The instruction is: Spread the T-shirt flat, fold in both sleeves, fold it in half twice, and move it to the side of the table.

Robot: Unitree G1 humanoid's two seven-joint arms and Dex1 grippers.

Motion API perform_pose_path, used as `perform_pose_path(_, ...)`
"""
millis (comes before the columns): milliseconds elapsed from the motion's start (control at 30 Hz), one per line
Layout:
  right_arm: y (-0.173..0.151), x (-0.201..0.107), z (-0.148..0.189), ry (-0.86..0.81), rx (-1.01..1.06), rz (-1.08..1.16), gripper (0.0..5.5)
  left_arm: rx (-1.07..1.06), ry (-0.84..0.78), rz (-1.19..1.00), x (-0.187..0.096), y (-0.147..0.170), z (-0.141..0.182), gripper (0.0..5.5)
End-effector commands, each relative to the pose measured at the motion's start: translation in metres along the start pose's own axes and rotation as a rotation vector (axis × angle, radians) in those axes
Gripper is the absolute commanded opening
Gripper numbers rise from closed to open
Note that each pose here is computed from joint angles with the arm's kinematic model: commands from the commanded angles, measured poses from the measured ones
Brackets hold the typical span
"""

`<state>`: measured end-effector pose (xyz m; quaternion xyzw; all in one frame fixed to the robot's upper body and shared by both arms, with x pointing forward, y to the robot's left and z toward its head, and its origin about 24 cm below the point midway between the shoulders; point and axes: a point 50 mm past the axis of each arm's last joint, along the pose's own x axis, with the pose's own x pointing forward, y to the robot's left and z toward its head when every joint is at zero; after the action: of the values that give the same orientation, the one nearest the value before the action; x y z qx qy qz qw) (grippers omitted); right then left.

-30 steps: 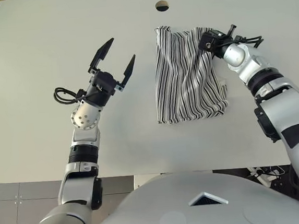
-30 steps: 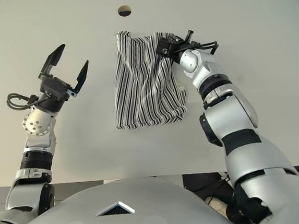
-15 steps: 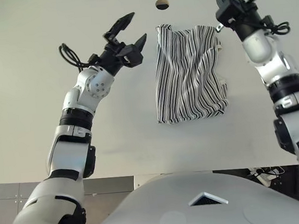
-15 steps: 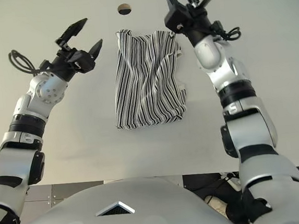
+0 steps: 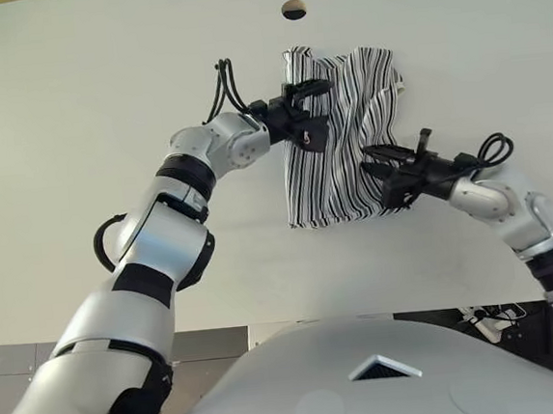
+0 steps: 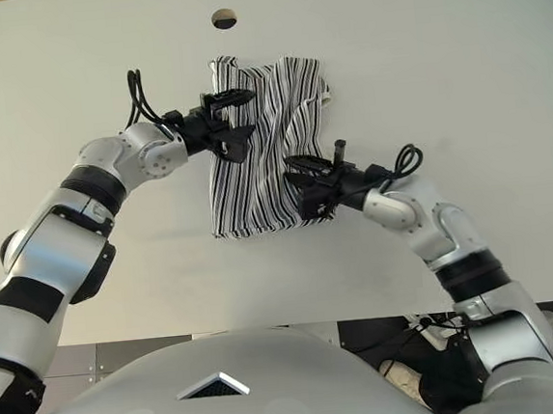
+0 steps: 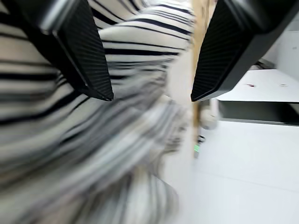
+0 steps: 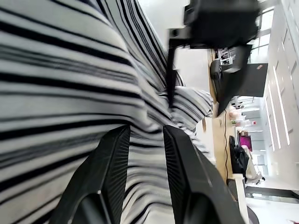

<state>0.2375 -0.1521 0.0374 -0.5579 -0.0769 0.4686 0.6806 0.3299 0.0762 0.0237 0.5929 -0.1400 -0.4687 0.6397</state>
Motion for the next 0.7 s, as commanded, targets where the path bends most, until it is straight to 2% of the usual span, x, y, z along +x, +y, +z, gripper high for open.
perform_pose_path(33, 0.001, 0.014, -0.015, 0.072, -0.04, 0.08, 1.31, 0.05, 0.096, -0.108, 0.003, -0.001, -0.009, 3.11)
perform_pose_path(200, 0.026, 0.009, -0.018, 0.071, -0.07, 0.288, 1.31, 0.045, 0.197, -0.137, 0.0, -0.006, -0.02, 3.11)
perform_pose_path(433, 0.057, -0.048, -0.02, 0.096, 0.008, 0.444, 1.31, -0.001, 0.231, -0.165, -0.013, -0.023, -0.029, 3.11)
perform_pose_path(533, 0.052, -0.053, -0.011, 0.075, 0.011, 0.404, 1.31, -0.017, 0.259, -0.163, -0.019, -0.026, -0.035, 3.11)
perform_pose_path(700, 0.025, -0.037, 0.0, 0.028, -0.002, 0.24, 1.31, -0.05, 0.212, -0.149, -0.019, -0.028, -0.031, 3.11)
